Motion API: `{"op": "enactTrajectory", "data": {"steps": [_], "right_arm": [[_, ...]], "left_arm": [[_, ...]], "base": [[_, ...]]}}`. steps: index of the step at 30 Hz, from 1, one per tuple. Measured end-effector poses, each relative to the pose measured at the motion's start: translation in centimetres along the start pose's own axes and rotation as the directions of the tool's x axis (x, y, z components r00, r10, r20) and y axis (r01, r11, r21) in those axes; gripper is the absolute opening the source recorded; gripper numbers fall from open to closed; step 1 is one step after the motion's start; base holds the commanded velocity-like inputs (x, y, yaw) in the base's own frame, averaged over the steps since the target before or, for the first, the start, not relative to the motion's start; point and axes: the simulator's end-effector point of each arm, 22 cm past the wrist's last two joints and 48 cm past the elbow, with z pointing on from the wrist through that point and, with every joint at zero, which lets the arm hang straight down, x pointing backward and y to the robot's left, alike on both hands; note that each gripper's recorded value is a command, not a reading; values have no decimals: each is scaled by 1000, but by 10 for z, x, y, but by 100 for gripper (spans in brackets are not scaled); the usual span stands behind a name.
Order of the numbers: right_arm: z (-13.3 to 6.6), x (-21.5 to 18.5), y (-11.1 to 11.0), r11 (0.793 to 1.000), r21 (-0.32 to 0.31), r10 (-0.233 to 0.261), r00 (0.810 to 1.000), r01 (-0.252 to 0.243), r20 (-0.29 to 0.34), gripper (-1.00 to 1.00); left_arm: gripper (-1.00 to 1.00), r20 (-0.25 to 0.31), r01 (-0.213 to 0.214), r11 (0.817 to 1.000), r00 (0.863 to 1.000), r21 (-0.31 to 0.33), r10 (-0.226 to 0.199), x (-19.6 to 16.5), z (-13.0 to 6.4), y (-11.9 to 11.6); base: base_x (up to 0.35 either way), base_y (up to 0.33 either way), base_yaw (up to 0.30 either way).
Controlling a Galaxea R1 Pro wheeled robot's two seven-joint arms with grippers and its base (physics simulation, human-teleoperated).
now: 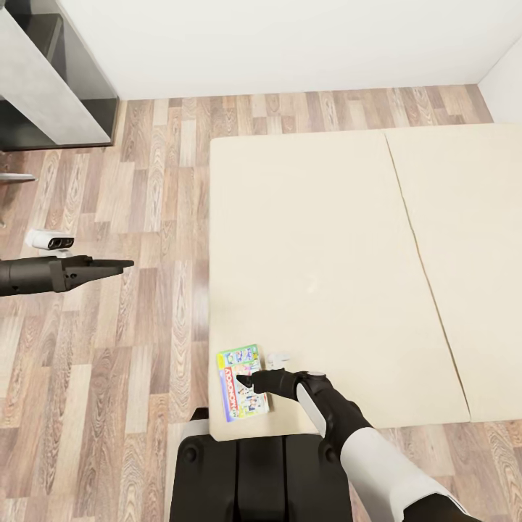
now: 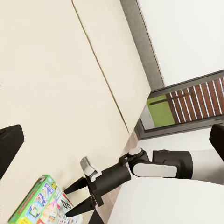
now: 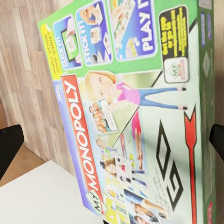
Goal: Put all the toys in the child's room - the three board games (two on the bed and one on the table), the two jigsaw puzzles on the table, and the tennis ball on the table - inside the toy box on the table in the child's room.
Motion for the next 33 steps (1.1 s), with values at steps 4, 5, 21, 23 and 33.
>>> {"op": "enactTrajectory", "data": {"steps": [4, 5, 21, 23, 33], "right_arm": [[0, 0, 0, 1000, 0, 0, 1000, 0, 0, 100], [0, 0, 0, 1000, 0, 0, 1000, 0, 0, 100], [0, 0, 0, 1000, 1, -1, 1000, 1, -1, 100], [0, 0, 0, 1000, 1, -1, 1000, 1, 0, 100], [0, 0, 0, 1000, 1, -1, 1000, 1, 0, 100]], "left_arm": [[100, 0, 0, 1000, 1000, 0, 0, 0, 0, 0], [100, 0, 0, 1000, 1000, 0, 0, 0, 0, 0], [100, 0, 0, 1000, 1000, 0, 0, 0, 0, 0], [100, 0, 0, 1000, 1000, 0, 0, 0, 0, 0], [100, 0, 0, 1000, 1000, 0, 0, 0, 0, 0]], "base": [[0, 8, 0], [0, 2, 0], [0, 51, 0], [0, 53, 0], [0, 40, 0]]}}
